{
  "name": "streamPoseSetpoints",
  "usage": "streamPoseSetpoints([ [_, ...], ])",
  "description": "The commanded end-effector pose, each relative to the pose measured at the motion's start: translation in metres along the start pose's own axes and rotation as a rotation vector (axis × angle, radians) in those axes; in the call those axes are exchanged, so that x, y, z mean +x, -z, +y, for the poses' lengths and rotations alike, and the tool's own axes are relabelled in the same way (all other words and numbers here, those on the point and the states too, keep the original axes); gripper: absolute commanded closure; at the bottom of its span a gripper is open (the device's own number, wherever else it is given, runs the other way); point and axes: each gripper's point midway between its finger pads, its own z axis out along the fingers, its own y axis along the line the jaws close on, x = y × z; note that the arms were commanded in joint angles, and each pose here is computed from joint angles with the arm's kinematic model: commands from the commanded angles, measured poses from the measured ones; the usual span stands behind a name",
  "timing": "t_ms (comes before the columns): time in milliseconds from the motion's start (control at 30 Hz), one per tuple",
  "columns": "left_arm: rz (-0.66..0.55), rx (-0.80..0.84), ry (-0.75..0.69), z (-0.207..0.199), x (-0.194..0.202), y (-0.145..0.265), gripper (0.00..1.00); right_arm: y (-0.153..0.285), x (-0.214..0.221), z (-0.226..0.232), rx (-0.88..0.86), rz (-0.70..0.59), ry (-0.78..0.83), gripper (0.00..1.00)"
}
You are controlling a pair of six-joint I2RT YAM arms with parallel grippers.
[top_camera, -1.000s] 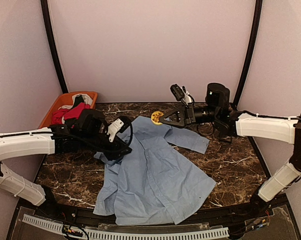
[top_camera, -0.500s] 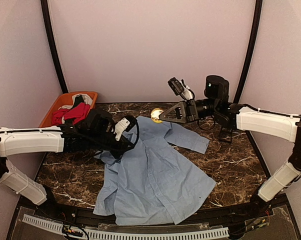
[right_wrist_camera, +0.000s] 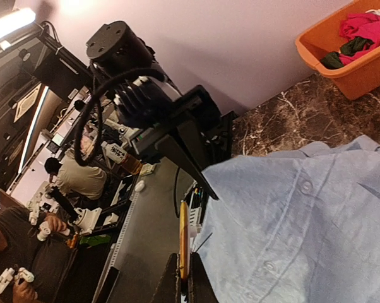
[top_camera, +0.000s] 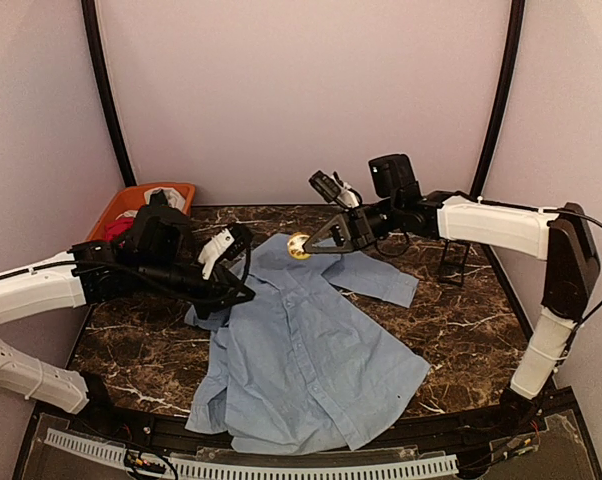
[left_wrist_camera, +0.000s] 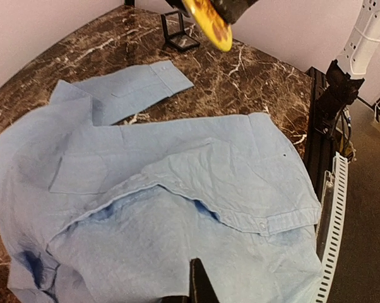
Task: Pin the brooch onto the clothing
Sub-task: Adjust the clothing with brooches at the center of the board.
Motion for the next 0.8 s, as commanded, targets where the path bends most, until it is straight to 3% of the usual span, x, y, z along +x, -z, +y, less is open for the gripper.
streamPoseSetpoints([
  [0, -0.125, -0.125, -0.111, 0.012, -0.044, 0.029, 0.97, 0.034, -0.026, -0.001, 0.194, -0.087, 0.080, 1.00],
  [33, -0.168, -0.161, -0.132, 0.017, -0.063, 0.032, 0.97, 0.043, -0.031, 0.000, 0.233, -0.112, 0.091, 1.00],
  [133, -0.133, -0.163, -0.151, 0.026, -0.078, 0.002, 0.99, 0.076, -0.044, 0.009, 0.344, -0.193, 0.119, 1.00],
  [267, -0.160, -0.013, -0.152, 0.015, -0.091, -0.045, 0.96, 0.100, -0.048, 0.023, 0.416, -0.244, 0.167, 1.00],
  [433, -0.127, -0.003, -0.132, 0.017, -0.072, -0.057, 0.48, 0.108, -0.042, 0.025, 0.428, -0.254, 0.159, 1.00],
  [467, -0.112, -0.024, -0.127, 0.021, -0.067, -0.055, 0.43, 0.108, -0.041, 0.025, 0.429, -0.254, 0.159, 1.00],
  [767, -0.073, -0.203, -0.115, 0.036, -0.031, 0.021, 0.28, 0.107, -0.043, 0.020, 0.410, -0.248, 0.151, 1.00],
])
